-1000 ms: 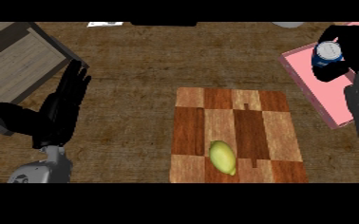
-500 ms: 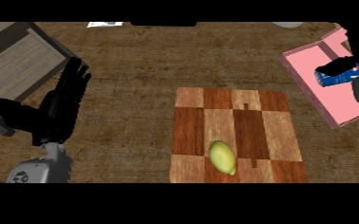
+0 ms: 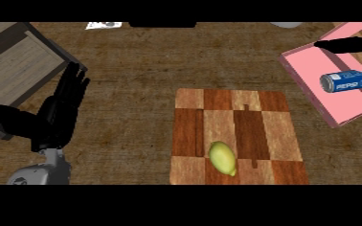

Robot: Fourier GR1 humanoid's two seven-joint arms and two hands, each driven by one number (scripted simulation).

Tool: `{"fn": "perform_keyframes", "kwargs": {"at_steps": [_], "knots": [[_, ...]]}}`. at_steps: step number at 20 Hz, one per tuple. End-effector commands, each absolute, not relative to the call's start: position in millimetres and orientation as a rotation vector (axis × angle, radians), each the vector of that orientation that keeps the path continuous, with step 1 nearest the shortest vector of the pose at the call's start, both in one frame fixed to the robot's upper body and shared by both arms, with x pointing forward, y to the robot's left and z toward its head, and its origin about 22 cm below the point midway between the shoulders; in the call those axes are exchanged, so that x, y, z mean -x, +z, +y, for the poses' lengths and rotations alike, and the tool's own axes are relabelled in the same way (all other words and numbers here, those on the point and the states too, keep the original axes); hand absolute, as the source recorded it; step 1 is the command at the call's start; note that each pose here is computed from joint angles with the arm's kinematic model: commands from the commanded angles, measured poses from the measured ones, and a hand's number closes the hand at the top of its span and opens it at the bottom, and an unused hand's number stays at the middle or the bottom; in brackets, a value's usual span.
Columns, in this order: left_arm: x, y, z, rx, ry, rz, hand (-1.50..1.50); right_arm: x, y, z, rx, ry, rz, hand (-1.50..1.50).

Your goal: Pick the can from the cutting board and place it in the cardboard box

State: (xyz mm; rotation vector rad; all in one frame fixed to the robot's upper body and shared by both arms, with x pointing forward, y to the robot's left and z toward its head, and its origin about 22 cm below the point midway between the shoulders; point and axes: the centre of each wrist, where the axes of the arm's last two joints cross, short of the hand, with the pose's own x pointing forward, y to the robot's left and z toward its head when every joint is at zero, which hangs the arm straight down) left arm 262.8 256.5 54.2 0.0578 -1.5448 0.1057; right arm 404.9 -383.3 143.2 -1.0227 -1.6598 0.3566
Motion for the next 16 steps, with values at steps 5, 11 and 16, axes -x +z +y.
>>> {"fn": "perform_keyframes", "kwargs": {"at_steps": [5, 11, 16], "knots": [[-253.0, 58.7, 268.2, -0.080, 0.110, -1.562, 0.00, -390.6, 143.0, -420.4, 0.679, -0.072, -1.774, -1.50], [-263.7, 52.2, 273.7, -0.050, 0.097, -1.542, 0.00, -356.4, 136.8, -477.1, 0.653, -0.199, -1.832, -1.50], [-250.5, 56.9, 270.7, -0.070, 0.128, -1.553, 0.00, -338.5, 129.0, -493.3, 0.688, -0.245, -1.828, -1.50]]}}
